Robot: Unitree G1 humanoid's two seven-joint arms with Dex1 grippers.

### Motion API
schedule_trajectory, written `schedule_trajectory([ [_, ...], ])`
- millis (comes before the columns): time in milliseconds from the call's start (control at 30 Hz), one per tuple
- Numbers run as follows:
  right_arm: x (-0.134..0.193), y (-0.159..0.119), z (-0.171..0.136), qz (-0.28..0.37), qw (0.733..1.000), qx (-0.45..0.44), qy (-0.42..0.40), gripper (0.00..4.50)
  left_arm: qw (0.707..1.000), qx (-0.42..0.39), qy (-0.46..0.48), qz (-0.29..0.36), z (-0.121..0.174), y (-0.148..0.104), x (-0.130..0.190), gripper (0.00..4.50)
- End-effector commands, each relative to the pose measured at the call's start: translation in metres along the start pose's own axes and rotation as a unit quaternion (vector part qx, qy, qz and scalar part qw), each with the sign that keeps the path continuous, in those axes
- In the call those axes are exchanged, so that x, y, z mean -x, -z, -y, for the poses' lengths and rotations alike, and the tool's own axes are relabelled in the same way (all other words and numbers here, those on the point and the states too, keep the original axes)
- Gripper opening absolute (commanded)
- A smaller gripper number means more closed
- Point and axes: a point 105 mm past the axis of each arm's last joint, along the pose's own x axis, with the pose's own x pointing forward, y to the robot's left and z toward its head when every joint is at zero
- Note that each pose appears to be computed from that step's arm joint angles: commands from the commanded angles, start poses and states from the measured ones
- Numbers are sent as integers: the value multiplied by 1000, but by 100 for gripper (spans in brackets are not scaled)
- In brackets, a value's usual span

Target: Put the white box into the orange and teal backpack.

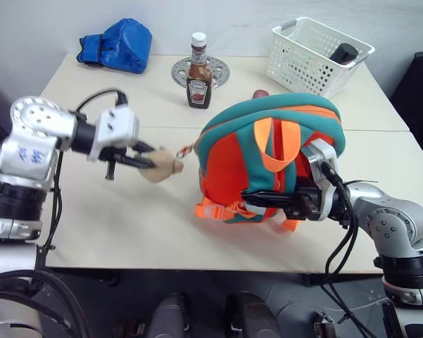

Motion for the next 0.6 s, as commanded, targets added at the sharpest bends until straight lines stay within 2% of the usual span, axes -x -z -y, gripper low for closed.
schedule_trajectory([
  [33,3,-14,-5,19,999,29,-6,0,999,-20,-24,-8,-3,1,-9,72],
  [300,-1,-11,-11,8,999,36,-24,0,996,-11,-76,50,-11,-7,-77,72],
  [367,-3,-11,-14,3,999,41,-33,0,996,-7,-71,55,-8,-8,-82,72],
  [500,-9,-13,-26,4,997,46,-55,0,999,-7,-40,16,7,13,-84,72],
  [600,-11,-8,-23,-5,998,55,-39,0,999,14,-46,25,6,16,-77,72],
])
